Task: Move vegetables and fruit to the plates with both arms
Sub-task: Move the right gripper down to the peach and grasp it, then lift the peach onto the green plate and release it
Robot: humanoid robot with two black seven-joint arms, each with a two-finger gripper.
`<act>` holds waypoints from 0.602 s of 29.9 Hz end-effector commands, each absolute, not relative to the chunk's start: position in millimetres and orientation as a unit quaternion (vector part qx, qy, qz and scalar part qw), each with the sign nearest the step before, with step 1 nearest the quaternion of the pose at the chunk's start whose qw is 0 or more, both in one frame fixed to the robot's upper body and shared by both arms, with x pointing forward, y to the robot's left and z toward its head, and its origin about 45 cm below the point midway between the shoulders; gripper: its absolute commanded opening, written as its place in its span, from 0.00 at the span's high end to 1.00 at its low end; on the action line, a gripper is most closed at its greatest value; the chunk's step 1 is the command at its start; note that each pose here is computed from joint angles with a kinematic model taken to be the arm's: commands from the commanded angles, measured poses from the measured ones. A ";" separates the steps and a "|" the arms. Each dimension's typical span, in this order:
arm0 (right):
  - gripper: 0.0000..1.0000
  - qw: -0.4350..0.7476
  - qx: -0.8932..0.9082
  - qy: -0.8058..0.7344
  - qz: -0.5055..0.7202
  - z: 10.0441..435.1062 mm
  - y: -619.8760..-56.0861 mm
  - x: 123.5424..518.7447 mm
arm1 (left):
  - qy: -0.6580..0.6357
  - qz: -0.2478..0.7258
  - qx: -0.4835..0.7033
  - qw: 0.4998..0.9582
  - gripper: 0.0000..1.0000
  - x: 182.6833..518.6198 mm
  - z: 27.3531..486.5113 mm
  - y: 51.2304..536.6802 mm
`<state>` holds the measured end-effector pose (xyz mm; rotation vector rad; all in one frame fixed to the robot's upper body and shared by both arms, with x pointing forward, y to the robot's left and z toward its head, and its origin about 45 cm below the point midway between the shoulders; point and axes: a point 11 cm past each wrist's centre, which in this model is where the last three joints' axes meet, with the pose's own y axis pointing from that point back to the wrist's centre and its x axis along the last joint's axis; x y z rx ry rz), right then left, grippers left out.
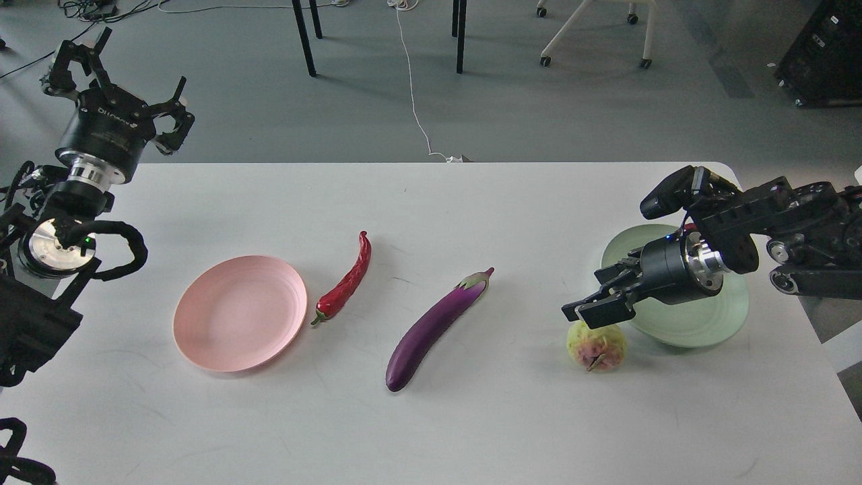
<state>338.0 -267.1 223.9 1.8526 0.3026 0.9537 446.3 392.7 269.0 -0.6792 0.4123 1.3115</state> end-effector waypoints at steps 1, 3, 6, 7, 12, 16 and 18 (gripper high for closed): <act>0.05 0.513 0.739 0.178 0.400 211.3 -280.2 328.2 | 0.187 0.594 -0.308 0.720 0.02 446.4 268.7 392.3; 0.06 0.517 0.735 0.191 0.394 206.1 -283.2 323.8 | 0.186 0.593 -0.309 0.720 0.02 447.1 270.4 392.2; 0.10 0.521 0.733 0.204 0.387 194.7 -284.9 320.5 | 0.186 0.592 -0.309 0.720 0.02 447.2 269.8 391.3; 0.10 0.524 0.730 0.203 0.388 190.9 -286.6 323.2 | 0.187 0.592 -0.309 0.720 0.02 447.3 269.5 390.6; 0.18 0.533 0.713 0.213 0.402 178.0 -282.5 337.3 | 0.186 0.593 -0.309 0.720 0.02 446.7 269.5 392.0; 0.29 0.531 0.705 0.225 0.412 175.7 -273.1 341.4 | 0.181 0.595 -0.307 0.720 0.02 445.8 272.8 397.8; 0.39 0.528 0.705 0.231 0.414 175.0 -267.0 341.1 | 0.178 0.597 -0.306 0.720 0.02 445.2 274.4 401.0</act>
